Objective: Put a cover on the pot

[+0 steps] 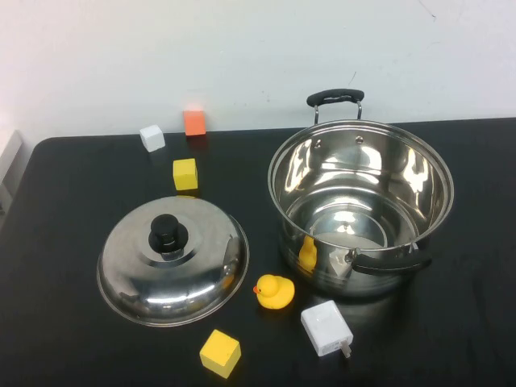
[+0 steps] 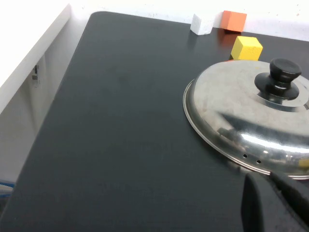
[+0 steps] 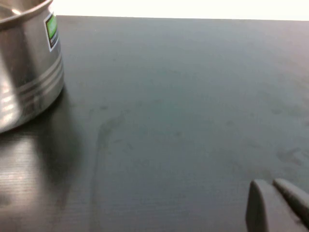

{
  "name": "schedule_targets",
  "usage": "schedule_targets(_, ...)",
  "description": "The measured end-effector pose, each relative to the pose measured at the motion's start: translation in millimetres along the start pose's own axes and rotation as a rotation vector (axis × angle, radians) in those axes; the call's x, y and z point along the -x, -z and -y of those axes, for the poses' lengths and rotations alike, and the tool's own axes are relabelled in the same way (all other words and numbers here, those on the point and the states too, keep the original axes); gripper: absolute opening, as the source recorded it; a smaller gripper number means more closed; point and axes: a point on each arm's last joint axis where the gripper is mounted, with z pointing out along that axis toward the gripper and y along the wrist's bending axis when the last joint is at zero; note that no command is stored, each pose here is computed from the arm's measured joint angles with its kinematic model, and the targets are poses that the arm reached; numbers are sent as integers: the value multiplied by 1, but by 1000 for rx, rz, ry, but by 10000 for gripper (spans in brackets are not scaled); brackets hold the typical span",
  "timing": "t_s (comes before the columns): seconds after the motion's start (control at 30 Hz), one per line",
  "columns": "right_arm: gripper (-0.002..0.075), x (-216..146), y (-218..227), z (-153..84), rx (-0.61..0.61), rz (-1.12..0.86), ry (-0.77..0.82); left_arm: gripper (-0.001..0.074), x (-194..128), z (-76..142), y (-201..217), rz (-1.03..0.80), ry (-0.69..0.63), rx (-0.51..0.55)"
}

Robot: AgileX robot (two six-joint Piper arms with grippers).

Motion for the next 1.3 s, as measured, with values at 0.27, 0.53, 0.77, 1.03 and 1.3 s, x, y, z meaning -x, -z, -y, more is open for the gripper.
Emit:
schedule_targets(0.27, -2, 0, 0, 0, 0, 0, 0, -2, 0, 0, 0, 0, 0, 0)
schedule_targets(0.53, -2, 0, 0, 0, 0, 0, 0, -2, 0, -1, 0, 2, -28, 8)
schedule_targets(0.77, -2, 0, 0, 0, 0, 0, 0, -2, 0, -1, 0, 3, -42, 12)
schedule_targets(1.03, -2, 0, 0, 0, 0, 0, 0, -2, 0, -1, 0, 3, -45, 13)
schedule_targets(1.3, -2, 0, 0, 0, 0, 0, 0, -2, 1, -2, 0, 5, -73, 23)
